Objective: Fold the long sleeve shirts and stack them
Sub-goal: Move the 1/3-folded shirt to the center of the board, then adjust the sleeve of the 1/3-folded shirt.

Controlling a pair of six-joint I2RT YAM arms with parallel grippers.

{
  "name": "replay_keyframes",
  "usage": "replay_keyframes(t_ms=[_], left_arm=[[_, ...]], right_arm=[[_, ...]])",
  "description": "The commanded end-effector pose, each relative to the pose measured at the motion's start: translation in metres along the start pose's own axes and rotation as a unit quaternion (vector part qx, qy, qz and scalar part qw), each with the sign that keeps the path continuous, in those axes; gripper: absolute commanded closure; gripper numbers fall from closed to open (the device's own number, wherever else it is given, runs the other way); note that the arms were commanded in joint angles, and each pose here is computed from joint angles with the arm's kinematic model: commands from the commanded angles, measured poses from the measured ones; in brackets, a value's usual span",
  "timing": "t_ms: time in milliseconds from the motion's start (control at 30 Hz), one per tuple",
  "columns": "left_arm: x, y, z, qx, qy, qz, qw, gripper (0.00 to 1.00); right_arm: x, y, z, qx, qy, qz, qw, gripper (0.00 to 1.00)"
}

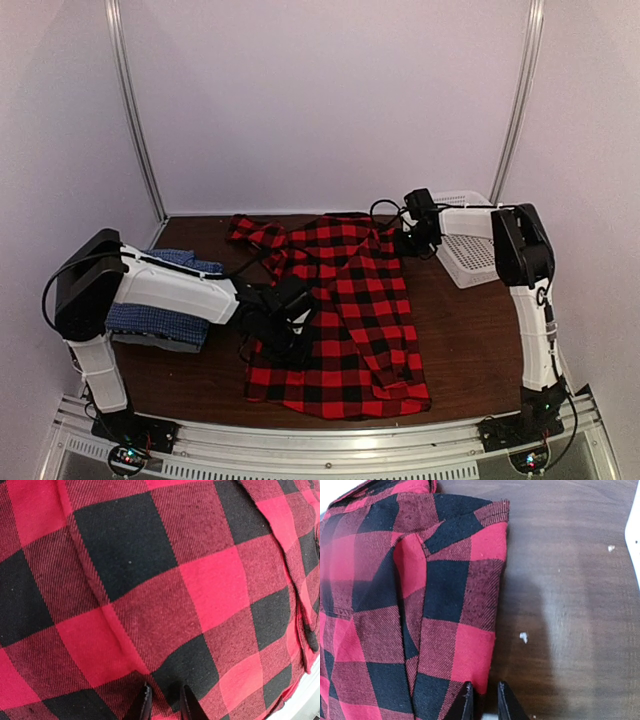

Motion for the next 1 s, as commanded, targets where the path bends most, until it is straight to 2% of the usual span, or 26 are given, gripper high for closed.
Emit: replay_keyframes(t_ms=[0,100,300,567,767,867,967], left_arm=[[0.014,0.004,-0.008,-0.019,0.017,-0.020,0.999,0.79],[0.004,0.000,-0.022,-0.027,-0.002,-0.021,0.999,0.79],[-0.044,-0.006,-0.066,-0.069,-0.083,-0.010,0.994,0.74],[-0.117,0.022,-0.122,-0.087,-0.175,-0.051,0.979,0.66],[-0.179,0.068,-0.154,-0.116,-0.241,-0.080,0.960,0.58],[-0.201,0.099,-0.159,-0.149,-0.254,-0.094,0.951,0.55],[-0.222,0.126,-0.161,-0.144,-0.266,-0.116,0.946,0.54]], right_arm=[[-0.004,0.003,-0.025,0.018,-0.011,-0.016,1.000,0.79],[-0.007,0.006,-0.033,0.019,-0.017,-0.017,1.000,0.73],[-0.020,0.023,-0.055,0.016,-0.042,-0.035,0.998,0.46],[-0.026,0.045,-0.096,0.004,-0.079,-0.047,0.996,0.19],[-0.014,0.071,-0.133,-0.025,-0.105,-0.052,0.993,0.12],[-0.004,0.084,-0.151,-0.039,-0.114,-0.061,0.991,0.11],[0.006,0.090,-0.165,-0.044,-0.120,-0.064,0.990,0.10]])
Point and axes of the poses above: each gripper's point midway between its finger pads, its own z axis out along the fingers, its own y axis along the line the jaws close on, x = y × z, the point moved 2 cm from there along -z, back along the fingers, and after that the axes turned 5 degrees about -z, right-handed, at the moved point
